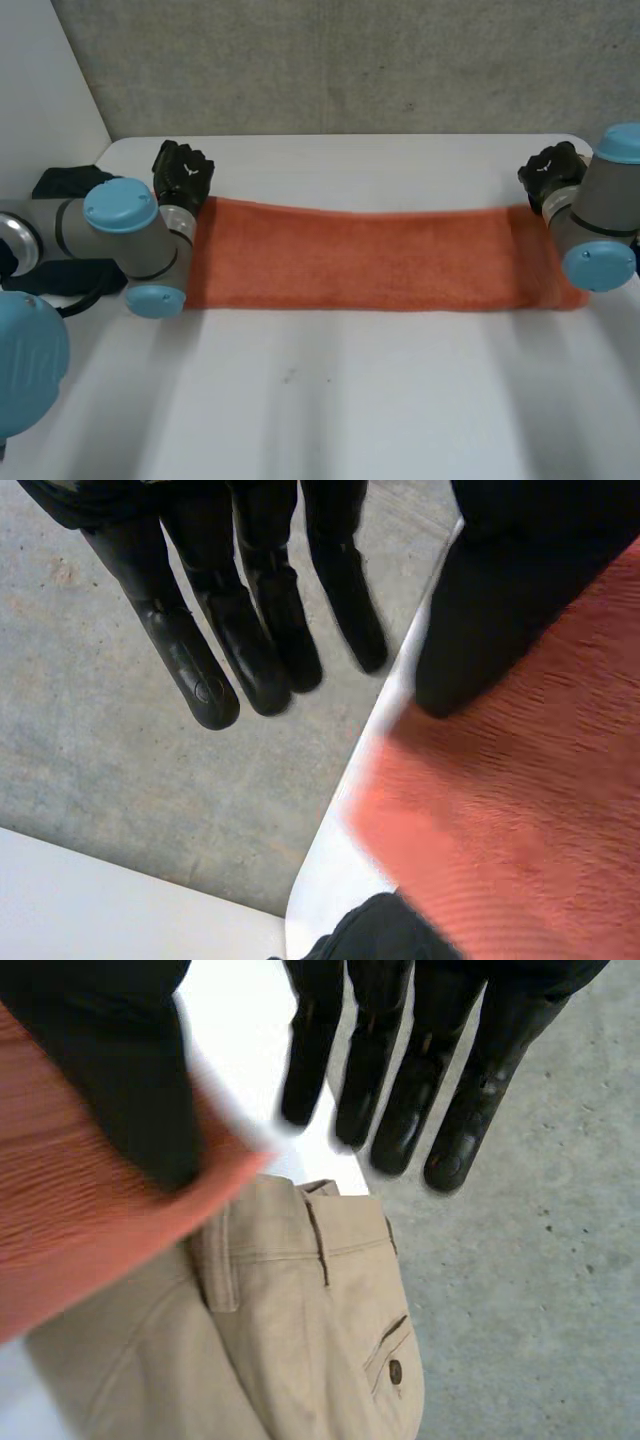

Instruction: Fold the laundry.

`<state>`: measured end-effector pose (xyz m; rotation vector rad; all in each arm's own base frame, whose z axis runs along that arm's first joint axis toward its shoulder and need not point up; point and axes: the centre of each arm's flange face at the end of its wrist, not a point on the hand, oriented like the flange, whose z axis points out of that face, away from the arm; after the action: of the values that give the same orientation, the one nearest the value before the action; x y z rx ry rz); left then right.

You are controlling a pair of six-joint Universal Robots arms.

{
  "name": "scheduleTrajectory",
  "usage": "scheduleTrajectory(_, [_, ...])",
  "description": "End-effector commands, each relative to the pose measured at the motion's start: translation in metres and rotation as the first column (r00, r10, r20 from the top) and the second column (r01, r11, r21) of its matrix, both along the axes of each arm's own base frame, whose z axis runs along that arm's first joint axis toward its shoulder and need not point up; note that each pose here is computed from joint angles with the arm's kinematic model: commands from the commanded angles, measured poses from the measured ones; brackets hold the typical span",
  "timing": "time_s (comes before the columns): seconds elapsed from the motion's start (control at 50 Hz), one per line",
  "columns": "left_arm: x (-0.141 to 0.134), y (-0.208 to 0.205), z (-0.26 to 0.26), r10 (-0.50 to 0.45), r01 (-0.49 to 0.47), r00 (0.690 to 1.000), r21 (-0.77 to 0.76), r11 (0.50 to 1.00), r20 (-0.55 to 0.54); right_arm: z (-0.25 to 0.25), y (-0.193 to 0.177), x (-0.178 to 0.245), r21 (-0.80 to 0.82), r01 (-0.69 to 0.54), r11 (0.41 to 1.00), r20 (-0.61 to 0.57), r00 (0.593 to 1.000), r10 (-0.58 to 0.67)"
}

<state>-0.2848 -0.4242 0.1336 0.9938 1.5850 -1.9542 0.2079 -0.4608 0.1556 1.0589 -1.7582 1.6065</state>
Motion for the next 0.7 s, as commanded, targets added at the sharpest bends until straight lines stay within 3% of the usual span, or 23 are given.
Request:
scheduleTrajectory(0.02, [-0.011, 0.012, 0.006, -0.032, 0.031, 0.999, -0.046, 0.998, -0.03, 0.017, 0.0, 0.004, -0.034, 0.034, 0.999, 0.078, 0.996, -0.031])
scheduleTrajectory(0.12, [-0.002, 0.038, 0.028, -0.033, 0.031, 0.999, -0.052, 0.998, -0.037, 0.06, 0.03, -0.004, -0.022, 0.04, 0.999, 0.25, 0.968, -0.033])
scheduleTrajectory(0.2, [0.006, 0.062, 0.036, -0.038, 0.038, 0.998, -0.006, 0.999, -0.054, 0.077, 0.058, -0.013, 0.015, -0.017, 1.0, 0.315, 0.949, 0.011])
scheduleTrajectory(0.32, [0.02, 0.101, 0.051, -0.049, 0.057, 0.987, 0.05, 0.997, -0.156, 0.055, 0.092, -0.038, 0.203, -0.07, 0.977, 0.341, 0.94, -0.003])
scheduleTrajectory(0.4, [0.028, 0.12, 0.05, -0.047, 0.072, 0.971, 0.099, 0.992, -0.235, 0.031, 0.112, -0.048, 0.354, -0.084, 0.932, 0.359, 0.932, -0.052])
scheduleTrajectory(0.52, [0.031, 0.133, 0.043, -0.037, 0.09, 0.95, 0.155, 0.984, -0.311, 0.005, 0.117, -0.064, 0.412, -0.08, 0.908, 0.382, 0.92, -0.092])
scheduleTrajectory(0.7, [0.034, 0.13, 0.038, -0.025, 0.083, 0.949, 0.17, 0.982, -0.315, -0.022, 0.101, -0.07, 0.375, -0.079, 0.924, 0.392, 0.917, -0.08])
